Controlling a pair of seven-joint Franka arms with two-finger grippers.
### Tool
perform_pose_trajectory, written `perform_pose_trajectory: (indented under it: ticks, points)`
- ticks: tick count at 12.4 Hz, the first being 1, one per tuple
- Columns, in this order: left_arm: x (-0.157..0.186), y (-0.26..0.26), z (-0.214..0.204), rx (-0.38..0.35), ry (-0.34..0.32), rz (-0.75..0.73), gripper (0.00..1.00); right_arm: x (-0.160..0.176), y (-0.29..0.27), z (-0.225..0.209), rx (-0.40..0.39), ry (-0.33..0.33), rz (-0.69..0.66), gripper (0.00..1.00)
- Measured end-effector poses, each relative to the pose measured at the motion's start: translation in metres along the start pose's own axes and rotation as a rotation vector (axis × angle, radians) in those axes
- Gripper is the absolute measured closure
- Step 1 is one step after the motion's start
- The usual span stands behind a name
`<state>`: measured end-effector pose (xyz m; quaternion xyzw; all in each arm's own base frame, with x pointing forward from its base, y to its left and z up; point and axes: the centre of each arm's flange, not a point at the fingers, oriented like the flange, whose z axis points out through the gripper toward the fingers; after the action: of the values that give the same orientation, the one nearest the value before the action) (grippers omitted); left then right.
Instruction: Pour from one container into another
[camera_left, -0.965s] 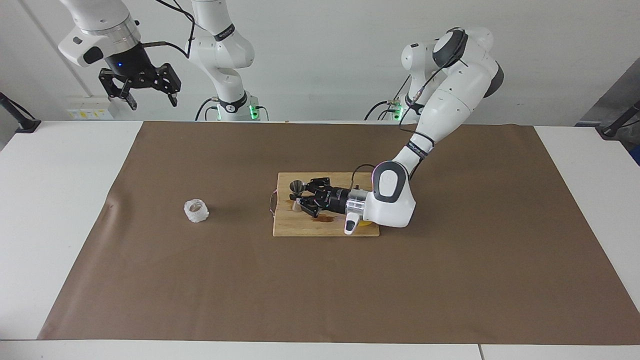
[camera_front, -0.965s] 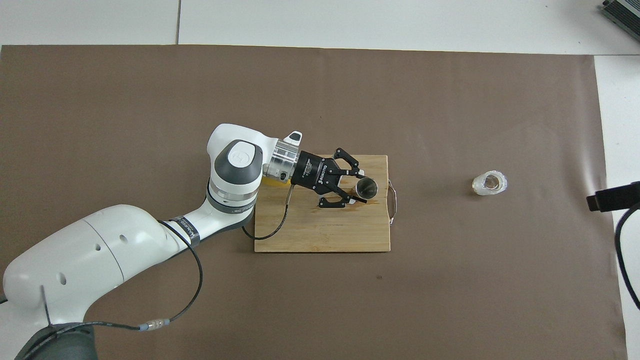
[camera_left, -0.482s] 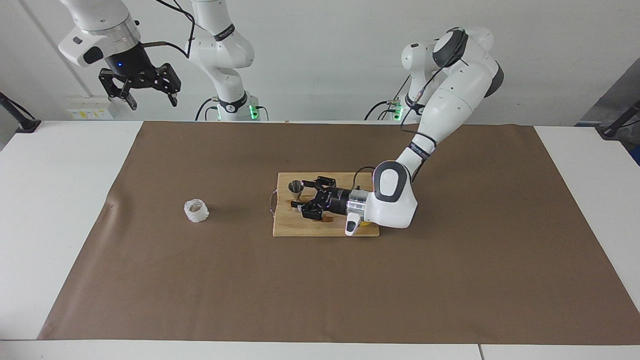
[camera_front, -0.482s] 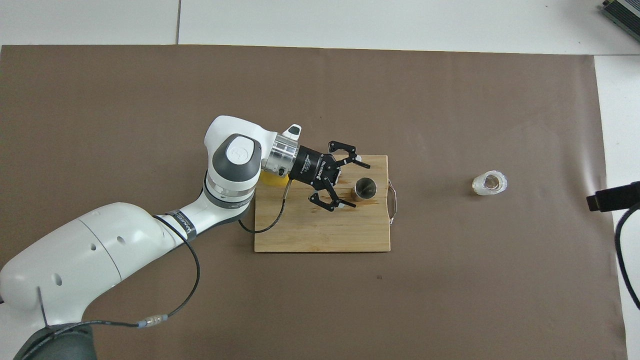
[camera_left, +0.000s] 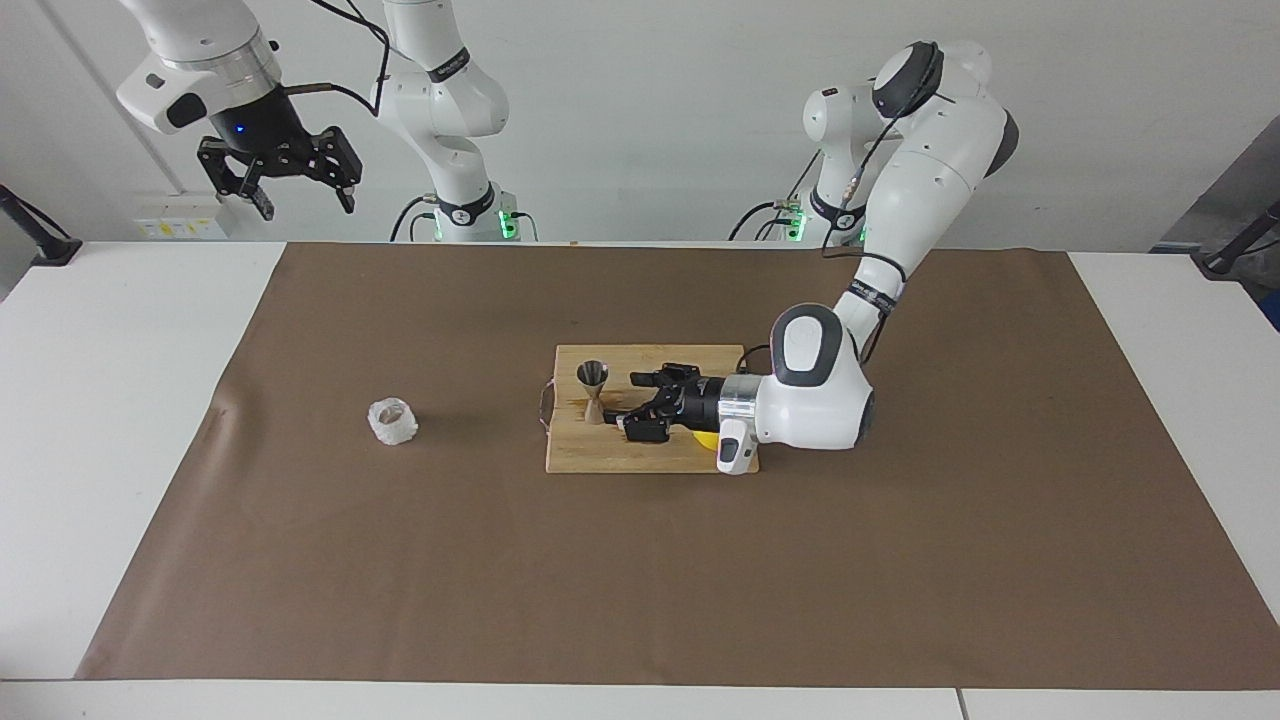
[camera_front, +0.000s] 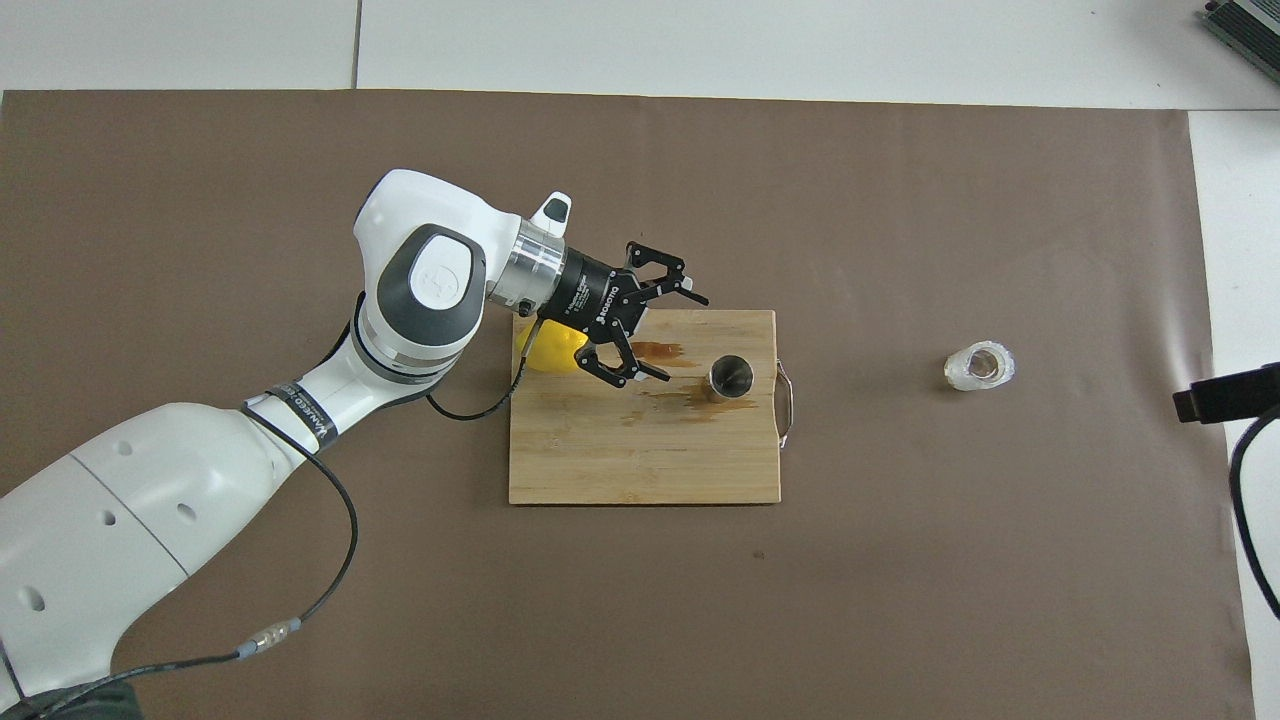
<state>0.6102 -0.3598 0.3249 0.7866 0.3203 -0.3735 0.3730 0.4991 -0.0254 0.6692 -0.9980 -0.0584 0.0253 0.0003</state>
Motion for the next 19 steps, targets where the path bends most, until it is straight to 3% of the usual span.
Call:
perform_pose_trajectory:
  ticks: [7,10,13,16,19]
  points:
    - [-0.053,0.017,-0.093,0.07,0.314,0.283,0.0,0.0,0.0,0.0,0.0,0.0,0.0,0.0]
    - [-0.08,0.009,-0.133,0.109,0.399,0.395,0.0,0.0,0.0,0.0,0.0,0.0,0.0,0.0]
    - [-0.108,-0.001,-0.154,0.25,0.547,0.538,0.0,-0.003,0.001,0.001,0.003,-0.017,0.004,0.0]
    - [-0.126,-0.004,-0.171,0.405,0.654,0.688,0.0,-0.01,0.016,-0.001,0.009,-0.028,0.033,0.0]
    - [-0.154,-0.01,-0.185,0.524,0.727,0.736,0.0,-0.016,0.02,0.01,0.009,-0.015,-0.094,0.0]
